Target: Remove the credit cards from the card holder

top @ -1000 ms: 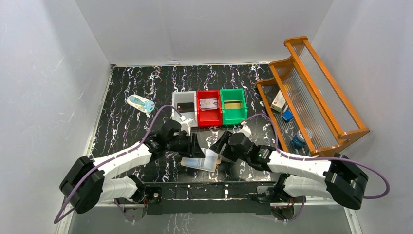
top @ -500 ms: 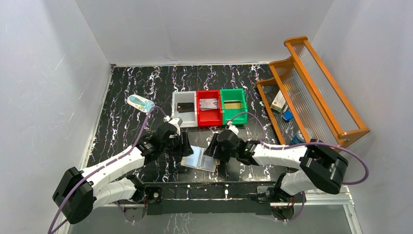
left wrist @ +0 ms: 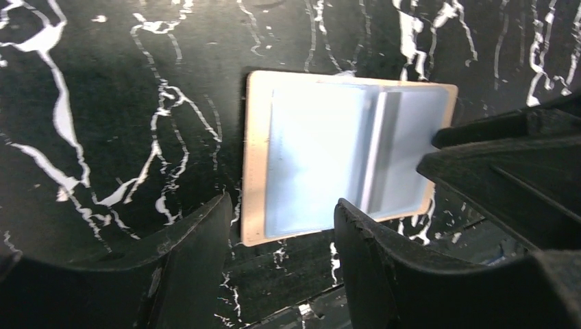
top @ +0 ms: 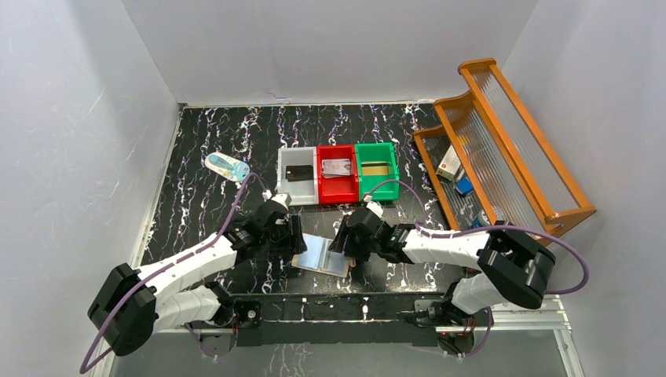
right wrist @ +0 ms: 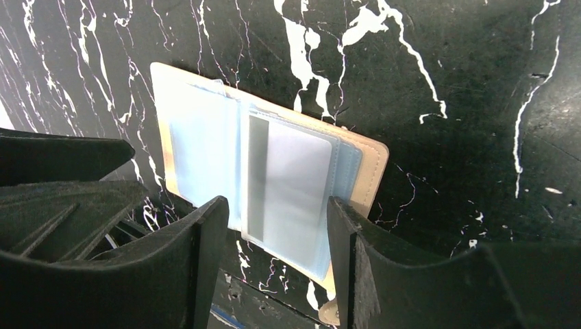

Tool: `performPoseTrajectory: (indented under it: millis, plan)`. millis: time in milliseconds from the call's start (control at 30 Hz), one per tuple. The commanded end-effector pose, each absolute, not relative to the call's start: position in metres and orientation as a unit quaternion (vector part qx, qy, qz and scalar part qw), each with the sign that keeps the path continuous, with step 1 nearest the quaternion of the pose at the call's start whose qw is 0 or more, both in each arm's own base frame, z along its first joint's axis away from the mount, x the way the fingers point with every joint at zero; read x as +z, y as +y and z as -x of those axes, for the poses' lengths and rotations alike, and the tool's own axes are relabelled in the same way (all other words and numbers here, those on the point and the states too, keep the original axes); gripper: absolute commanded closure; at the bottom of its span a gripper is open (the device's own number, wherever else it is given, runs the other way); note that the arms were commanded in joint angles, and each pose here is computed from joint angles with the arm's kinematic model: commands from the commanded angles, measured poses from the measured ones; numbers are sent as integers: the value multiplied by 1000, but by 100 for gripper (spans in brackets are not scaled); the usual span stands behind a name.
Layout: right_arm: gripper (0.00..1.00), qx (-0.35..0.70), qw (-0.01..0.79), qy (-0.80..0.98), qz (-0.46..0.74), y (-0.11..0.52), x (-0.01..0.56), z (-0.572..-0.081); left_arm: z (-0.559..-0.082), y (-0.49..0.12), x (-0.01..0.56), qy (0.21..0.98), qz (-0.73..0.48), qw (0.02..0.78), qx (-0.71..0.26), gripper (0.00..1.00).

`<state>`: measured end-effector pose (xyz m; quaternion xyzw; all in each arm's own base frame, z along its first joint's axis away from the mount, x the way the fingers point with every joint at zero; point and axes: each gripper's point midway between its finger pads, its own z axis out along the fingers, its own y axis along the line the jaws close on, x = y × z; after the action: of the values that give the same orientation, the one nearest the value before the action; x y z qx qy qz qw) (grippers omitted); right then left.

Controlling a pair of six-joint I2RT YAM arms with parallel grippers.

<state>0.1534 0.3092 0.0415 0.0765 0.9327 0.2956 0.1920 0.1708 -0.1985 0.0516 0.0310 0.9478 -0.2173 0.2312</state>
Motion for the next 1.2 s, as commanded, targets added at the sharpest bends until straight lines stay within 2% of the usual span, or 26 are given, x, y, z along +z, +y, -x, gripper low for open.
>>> performPoseTrajectory:
  millis: [0,167,433,533,767,933,1167]
  plan:
    - [36,296,191,934,-66,317,46,-154,-172,-175,41,957,-2,238,-164,44]
    - [40,319,183,929,-48,332,49,-154,-158,-191,32,955,-15,207,-213,46]
    - [52,340,193,920,-33,343,67,-159,-142,-201,24,951,-19,176,-255,59]
    - [53,349,191,917,-25,347,72,-157,-139,-202,27,947,-14,177,-267,62]
    - [50,371,186,909,-17,358,80,-157,-133,-205,30,943,-13,173,-286,63]
    - [38,271,213,938,-28,321,74,-164,-131,-204,32,941,-5,172,-292,67]
    - [33,203,217,955,3,309,75,-162,-125,-208,33,936,-9,163,-311,76]
